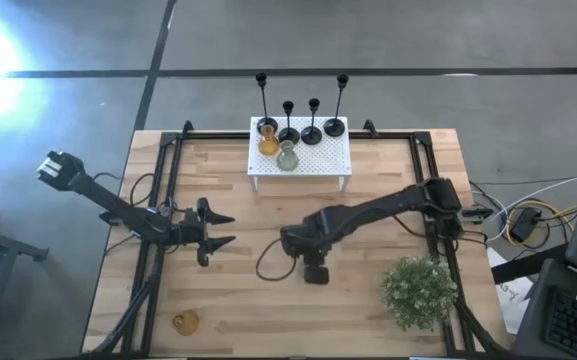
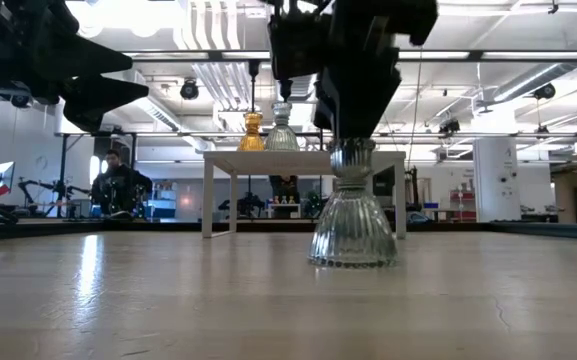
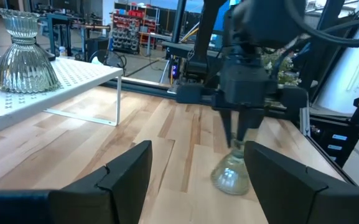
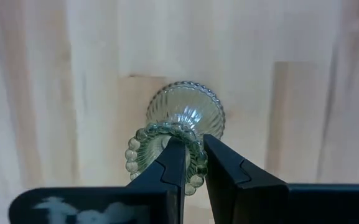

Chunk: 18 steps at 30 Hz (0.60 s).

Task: Pick & Place candle stick holders
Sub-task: Put the green glass candle holder on the shelf

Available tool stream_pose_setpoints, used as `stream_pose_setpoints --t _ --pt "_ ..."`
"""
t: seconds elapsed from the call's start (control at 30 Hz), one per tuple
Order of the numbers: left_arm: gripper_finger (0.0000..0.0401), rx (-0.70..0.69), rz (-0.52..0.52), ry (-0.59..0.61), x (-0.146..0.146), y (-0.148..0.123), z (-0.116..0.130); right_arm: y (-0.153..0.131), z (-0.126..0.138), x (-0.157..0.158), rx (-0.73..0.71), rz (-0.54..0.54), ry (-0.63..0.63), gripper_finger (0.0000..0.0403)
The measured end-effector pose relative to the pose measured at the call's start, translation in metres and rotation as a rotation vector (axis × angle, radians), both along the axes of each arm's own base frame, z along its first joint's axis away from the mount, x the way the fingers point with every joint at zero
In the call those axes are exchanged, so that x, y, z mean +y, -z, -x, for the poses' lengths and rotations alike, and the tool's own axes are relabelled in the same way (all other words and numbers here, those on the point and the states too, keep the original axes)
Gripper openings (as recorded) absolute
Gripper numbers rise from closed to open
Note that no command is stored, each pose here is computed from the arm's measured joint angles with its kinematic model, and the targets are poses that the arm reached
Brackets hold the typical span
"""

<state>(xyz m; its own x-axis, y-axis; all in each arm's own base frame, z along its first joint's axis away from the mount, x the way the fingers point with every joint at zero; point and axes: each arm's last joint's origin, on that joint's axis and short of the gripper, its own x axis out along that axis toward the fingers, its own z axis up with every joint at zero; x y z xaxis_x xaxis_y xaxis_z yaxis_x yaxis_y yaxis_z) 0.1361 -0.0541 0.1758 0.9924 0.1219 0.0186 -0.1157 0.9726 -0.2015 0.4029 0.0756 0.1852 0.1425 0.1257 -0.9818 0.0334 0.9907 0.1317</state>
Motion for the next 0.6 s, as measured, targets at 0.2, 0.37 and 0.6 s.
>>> stream_pose_setpoints --t 0.2,0.37,0.6 --pt "0.0259 0.001 0.004 0.0 0.0 0.0 0.0 0.0 -0.003 -0.026 -0.003 0.022 -0.004 0.0035" --pt "0.0259 0.012 0.017 0.001 0.0 0.002 0.0 0.002 -0.003 -0.043 0.007 0.032 -0.001 0.0036" --pt "0.0259 0.014 0.026 0.0 0.0 0.002 0.0 -0.014 0.006 -0.056 0.009 0.012 -0.017 0.0029"
